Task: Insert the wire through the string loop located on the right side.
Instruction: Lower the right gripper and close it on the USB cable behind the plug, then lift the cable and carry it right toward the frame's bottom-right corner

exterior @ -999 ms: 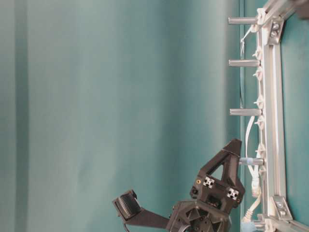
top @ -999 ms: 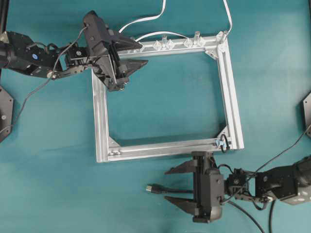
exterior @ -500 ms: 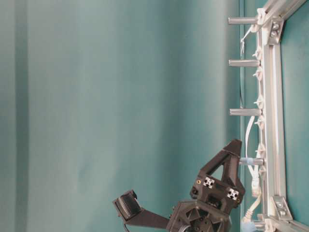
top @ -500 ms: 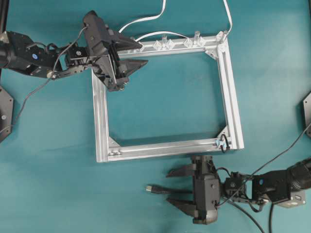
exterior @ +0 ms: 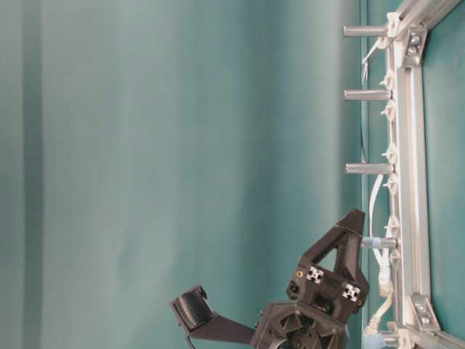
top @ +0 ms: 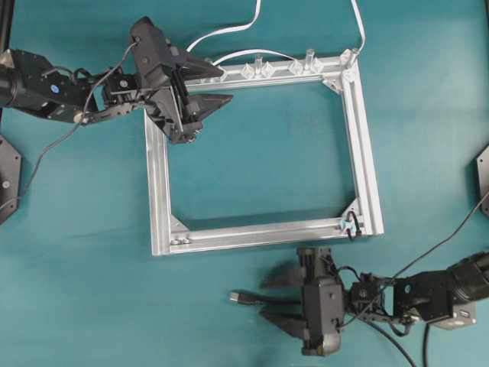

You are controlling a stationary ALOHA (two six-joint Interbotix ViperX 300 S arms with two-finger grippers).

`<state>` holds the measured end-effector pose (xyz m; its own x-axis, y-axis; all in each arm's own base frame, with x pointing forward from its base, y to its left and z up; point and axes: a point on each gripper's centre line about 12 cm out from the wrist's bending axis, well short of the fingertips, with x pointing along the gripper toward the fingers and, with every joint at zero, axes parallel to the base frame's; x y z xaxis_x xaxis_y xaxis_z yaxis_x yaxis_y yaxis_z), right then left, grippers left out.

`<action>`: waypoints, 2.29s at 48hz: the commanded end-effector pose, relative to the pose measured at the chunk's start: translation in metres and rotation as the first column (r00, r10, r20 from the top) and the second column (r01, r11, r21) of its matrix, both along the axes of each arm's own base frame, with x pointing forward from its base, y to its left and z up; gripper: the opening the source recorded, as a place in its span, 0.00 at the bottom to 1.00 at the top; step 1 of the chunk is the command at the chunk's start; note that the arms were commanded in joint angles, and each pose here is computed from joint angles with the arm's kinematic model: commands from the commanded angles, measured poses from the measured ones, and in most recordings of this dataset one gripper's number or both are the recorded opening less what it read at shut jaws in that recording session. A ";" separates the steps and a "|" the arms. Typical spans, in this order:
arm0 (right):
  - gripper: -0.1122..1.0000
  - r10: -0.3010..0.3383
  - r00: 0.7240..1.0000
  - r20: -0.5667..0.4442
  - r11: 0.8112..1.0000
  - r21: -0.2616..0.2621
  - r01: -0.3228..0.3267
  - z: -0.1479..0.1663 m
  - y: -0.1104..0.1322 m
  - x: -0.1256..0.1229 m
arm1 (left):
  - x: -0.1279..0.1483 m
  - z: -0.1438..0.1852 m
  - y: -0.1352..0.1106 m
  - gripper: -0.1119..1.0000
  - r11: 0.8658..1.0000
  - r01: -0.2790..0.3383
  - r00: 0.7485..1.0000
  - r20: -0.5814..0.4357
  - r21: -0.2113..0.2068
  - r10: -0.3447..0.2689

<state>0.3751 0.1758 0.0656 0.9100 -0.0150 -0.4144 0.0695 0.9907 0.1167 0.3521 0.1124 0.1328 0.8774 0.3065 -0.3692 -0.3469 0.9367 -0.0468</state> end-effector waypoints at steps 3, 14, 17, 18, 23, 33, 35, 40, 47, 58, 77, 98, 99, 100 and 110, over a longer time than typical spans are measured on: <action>0.41 0.007 1.000 0.010 1.000 0.004 -0.007 0.007 0.001 0.002 | 0.002 0.013 -0.001 0.65 1.000 0.002 0.999 0.036 0.000 -0.002; 0.20 0.005 1.000 -0.020 1.000 0.006 -0.005 0.003 -0.003 0.001 | 0.002 0.013 -0.002 0.65 1.000 0.006 0.999 0.034 0.000 -0.006; 0.20 0.002 1.000 -0.026 1.000 0.003 -0.002 0.002 -0.005 0.000 | 0.002 0.012 -0.003 0.65 1.000 0.006 0.999 0.031 -0.002 -0.006; 0.20 0.002 1.000 -0.028 1.000 0.001 -0.002 0.001 -0.005 0.000 | 0.002 0.012 -0.003 0.65 1.000 0.007 0.999 0.031 -0.001 -0.007; 0.20 0.005 0.999 -0.033 1.000 -0.009 -0.005 -0.001 -0.007 -0.002 | 0.000 0.009 -0.004 0.65 1.000 0.009 1.000 0.024 -0.003 -0.009; 0.20 0.027 0.999 -0.031 0.999 -0.020 -0.027 0.008 -0.005 -0.002 | 0.000 0.009 -0.005 0.65 1.000 0.012 1.000 0.024 -0.003 -0.012; 0.20 0.037 0.999 -0.032 0.999 -0.024 -0.038 0.011 -0.004 -0.002 | 0.001 0.010 -0.005 0.65 1.000 0.011 1.000 0.026 -0.003 -0.011; 0.20 0.070 0.997 -0.038 0.997 -0.034 -0.071 0.022 -0.001 -0.003 | 0.002 0.011 -0.006 0.65 1.000 0.014 1.000 0.028 -0.002 -0.014; 0.20 0.106 0.994 -0.017 0.994 -0.037 -0.107 0.044 0.001 -0.004 | 0.001 0.011 -0.005 0.65 1.000 0.011 1.000 0.029 -0.003 -0.011; 0.20 0.125 0.992 -0.005 0.992 -0.021 -0.125 0.064 -0.001 -0.006 | 0.000 0.009 -0.005 0.65 1.000 0.012 1.000 0.024 -0.003 -0.012; 0.20 0.125 0.992 -0.032 0.992 -0.010 -0.125 0.063 -0.006 -0.007 | 0.000 0.009 -0.006 0.65 1.000 0.014 1.000 0.024 -0.003 -0.014; 0.20 0.151 0.986 -0.073 0.989 0.005 -0.151 0.065 -0.010 -0.022 | 0.000 0.009 -0.006 0.65 1.000 0.013 1.000 0.022 -0.003 -0.013; 0.20 0.151 0.986 -0.074 0.988 0.005 -0.151 0.065 -0.011 -0.024 | 0.000 0.009 -0.006 0.65 1.000 0.014 1.000 0.023 -0.002 -0.014; 0.20 0.152 0.986 -0.074 0.988 0.004 -0.152 0.066 -0.012 -0.026 | 0.000 0.010 -0.006 0.65 1.000 0.014 1.000 0.025 -0.001 -0.014; 0.20 0.167 0.981 -0.095 0.986 0.005 -0.167 0.068 -0.021 -0.049 | 0.000 0.010 -0.006 0.65 1.000 0.013 1.000 0.023 -0.002 -0.013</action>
